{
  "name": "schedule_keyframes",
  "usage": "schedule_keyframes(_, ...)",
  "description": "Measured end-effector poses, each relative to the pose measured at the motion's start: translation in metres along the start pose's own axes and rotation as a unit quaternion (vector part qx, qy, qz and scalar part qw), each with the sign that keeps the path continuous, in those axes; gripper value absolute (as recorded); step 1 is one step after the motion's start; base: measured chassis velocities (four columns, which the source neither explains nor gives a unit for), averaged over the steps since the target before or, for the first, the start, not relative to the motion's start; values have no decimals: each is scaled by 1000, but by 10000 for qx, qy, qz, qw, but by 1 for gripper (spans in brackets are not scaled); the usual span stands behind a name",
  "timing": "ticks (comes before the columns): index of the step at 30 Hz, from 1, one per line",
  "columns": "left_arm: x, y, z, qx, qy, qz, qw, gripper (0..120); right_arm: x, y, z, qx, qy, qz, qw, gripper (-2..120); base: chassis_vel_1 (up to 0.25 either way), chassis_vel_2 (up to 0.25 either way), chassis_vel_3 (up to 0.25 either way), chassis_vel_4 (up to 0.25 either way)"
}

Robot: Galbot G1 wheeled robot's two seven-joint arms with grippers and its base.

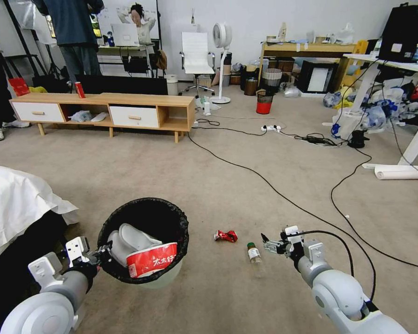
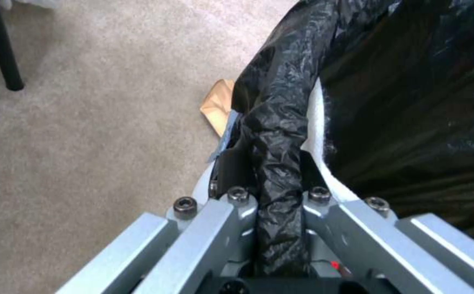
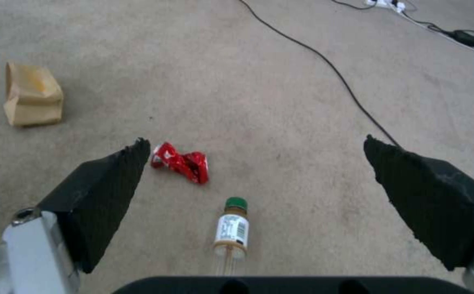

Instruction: Pick up the trash bin and place the garbage on the floor into it.

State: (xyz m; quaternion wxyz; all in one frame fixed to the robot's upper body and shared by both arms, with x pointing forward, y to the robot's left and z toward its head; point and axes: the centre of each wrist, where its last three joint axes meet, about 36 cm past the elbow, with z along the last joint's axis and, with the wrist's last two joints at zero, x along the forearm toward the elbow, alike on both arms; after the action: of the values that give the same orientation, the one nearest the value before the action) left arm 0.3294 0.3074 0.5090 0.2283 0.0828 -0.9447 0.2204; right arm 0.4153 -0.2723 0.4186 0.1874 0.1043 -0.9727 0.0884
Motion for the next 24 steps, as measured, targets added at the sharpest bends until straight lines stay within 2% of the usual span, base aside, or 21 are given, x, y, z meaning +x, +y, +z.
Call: schedule_keyframes(24, -1, 1, -1, 25, 32, 18, 10000, 3, -3, 1, -5, -4, -78, -89, 9999, 100, 19, 15, 19, 20)
